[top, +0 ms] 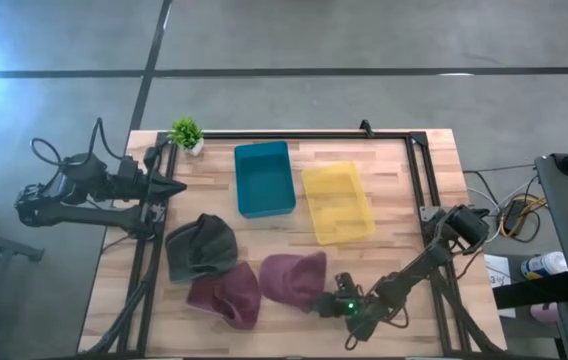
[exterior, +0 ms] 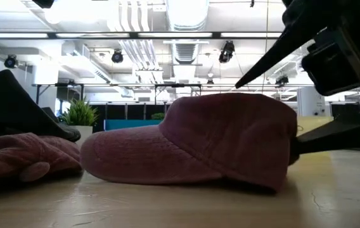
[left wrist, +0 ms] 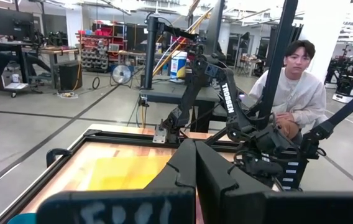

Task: Pick & Place hat
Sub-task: Put the top red cap into the yellow bin

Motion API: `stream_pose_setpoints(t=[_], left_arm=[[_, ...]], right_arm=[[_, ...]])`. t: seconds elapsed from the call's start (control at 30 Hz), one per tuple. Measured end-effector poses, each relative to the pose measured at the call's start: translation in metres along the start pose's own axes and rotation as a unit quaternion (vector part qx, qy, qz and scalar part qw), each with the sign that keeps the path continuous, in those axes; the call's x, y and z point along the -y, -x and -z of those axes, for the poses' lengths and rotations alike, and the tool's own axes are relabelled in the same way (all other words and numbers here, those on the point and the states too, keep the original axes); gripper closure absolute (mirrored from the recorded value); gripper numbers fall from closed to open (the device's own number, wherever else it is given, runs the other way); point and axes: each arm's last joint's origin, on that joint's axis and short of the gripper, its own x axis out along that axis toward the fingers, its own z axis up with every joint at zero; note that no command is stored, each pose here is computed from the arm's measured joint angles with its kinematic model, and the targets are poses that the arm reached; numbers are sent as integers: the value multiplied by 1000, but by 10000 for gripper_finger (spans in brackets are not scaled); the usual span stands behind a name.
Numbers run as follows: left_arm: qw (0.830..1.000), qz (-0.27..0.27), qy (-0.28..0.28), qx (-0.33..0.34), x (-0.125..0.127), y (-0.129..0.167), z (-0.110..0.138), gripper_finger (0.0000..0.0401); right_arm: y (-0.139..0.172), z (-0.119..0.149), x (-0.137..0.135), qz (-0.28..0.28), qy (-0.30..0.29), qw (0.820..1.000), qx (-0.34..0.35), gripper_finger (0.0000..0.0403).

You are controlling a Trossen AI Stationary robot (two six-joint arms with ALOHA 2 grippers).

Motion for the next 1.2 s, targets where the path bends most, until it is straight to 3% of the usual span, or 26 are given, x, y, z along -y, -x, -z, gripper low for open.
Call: stream_pose_setpoints(t=[0.27, 0.6, 0.83, 1.0, 1.2], left_arm=[[1000, 0, 0, 0, 0, 0, 0, 401], [1000, 0, 0, 0, 0, 0, 0, 401], [1000, 0, 0, 0, 0, 0, 0, 401], [1000, 0, 0, 0, 0, 0, 0, 401], [1000, 0, 0, 0, 0, 0, 0, 401]], right_arm=[[-10, -9, 8, 20, -80, 996, 36, 142], [-8, -13, 6, 54, -79, 995, 40, 145], [-27, -35, 4, 83, -89, 991, 63, 148], [-32, -42, 2, 71, -78, 990, 93, 180], [-36, -51, 2, 78, -72, 988, 116, 254]])
